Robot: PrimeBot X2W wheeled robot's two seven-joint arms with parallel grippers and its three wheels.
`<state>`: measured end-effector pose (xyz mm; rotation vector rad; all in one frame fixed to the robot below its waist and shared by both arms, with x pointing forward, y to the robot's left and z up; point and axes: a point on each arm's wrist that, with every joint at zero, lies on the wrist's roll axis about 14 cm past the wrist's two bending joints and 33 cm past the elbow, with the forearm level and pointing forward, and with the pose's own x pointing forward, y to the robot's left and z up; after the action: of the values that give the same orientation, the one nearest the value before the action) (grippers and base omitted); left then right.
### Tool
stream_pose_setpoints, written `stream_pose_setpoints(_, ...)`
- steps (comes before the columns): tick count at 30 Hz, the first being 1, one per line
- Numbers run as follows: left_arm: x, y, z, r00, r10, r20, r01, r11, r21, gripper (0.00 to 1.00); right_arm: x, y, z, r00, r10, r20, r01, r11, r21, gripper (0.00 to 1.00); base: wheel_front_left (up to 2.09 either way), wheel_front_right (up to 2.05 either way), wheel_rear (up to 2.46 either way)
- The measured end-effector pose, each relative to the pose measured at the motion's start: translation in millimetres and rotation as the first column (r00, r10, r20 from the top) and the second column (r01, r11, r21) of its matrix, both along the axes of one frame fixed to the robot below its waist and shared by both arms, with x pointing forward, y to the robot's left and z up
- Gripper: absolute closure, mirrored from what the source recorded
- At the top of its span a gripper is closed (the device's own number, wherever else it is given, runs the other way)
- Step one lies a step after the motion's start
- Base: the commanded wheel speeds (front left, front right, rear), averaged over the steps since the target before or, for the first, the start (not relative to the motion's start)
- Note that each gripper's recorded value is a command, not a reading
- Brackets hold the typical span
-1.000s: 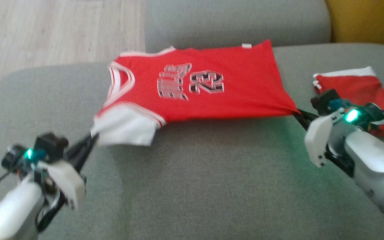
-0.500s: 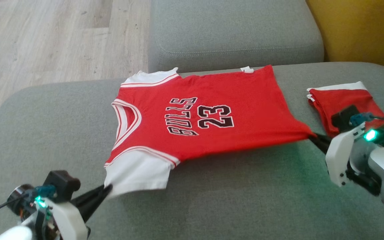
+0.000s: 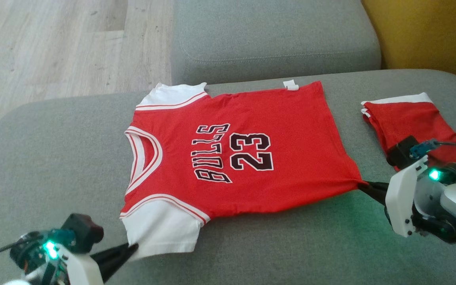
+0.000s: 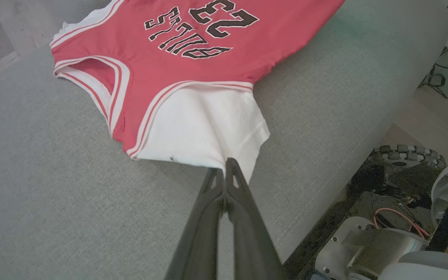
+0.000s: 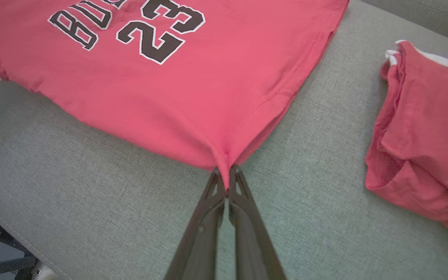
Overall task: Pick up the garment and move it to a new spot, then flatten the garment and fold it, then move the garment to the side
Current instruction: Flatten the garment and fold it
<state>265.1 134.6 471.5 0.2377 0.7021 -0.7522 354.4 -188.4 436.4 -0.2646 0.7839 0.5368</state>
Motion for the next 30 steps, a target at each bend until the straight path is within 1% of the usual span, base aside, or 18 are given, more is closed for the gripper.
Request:
stream_pose_setpoints(3, 10, 5, 0, 1.0, 0.005, 0.018, -0.006, 1.0, 0.025, 1.0, 1, 0, -2, 1.0, 0.0, -0.007, 0.0, 1.0, 0.003, 1.0, 0.0, 0.0, 0.0)
stream_pose_setpoints(8, 38, 9, 4, 0.998, 0.014, 0.061, -0.017, 0.999, 0.046, 1.0, 7, 0, -3, 1.0, -0.003, -0.013, 0.003, 1.0, 0.002, 1.0, 0.0, 0.0, 0.0)
stream_pose_setpoints(16, 96, 19, 10, 0.993, 0.027, 0.116, -0.04, 0.993, 0.11, 1.0, 43, 0, 6, 0.999, -0.044, 0.021, 0.044, 0.999, 0.015, 1.0, 0.0, 0.0, 0.0)
stream_pose_setpoints(21, 142, 23, 14, 0.986, 0.026, 0.167, -0.055, 0.983, 0.174, 1.0, 63, 0, -2, 0.997, -0.071, 0.005, 0.071, 0.997, 0.016, 1.0, 0.0, 0.0, 0.0)
stream_pose_setpoints(22, 142, 23, 14, 0.986, 0.026, 0.167, -0.055, 0.983, 0.174, 1.0, 63, 0, -2, 0.997, -0.071, 0.005, 0.071, 0.997, 0.016, 1.0, 0.0, 0.0, 0.0)
stream_pose_setpoints(26, 171, 24, 6, 0.983, 0.026, 0.18, -0.065, 0.974, 0.217, 1.0, 76, 2, -11, 0.996, -0.086, -0.012, 0.086, 0.996, 0.014, 1.0, 0.0, 0.0, 0.0)
stream_pose_setpoints(30, 187, 17, -8, 0.987, -0.008, 0.161, -0.033, 0.967, 0.252, 1.0, 87, 3, -19, 0.995, -0.097, -0.016, 0.098, 0.995, 0.013, 1.0, 0.0, 0.0, 0.0)
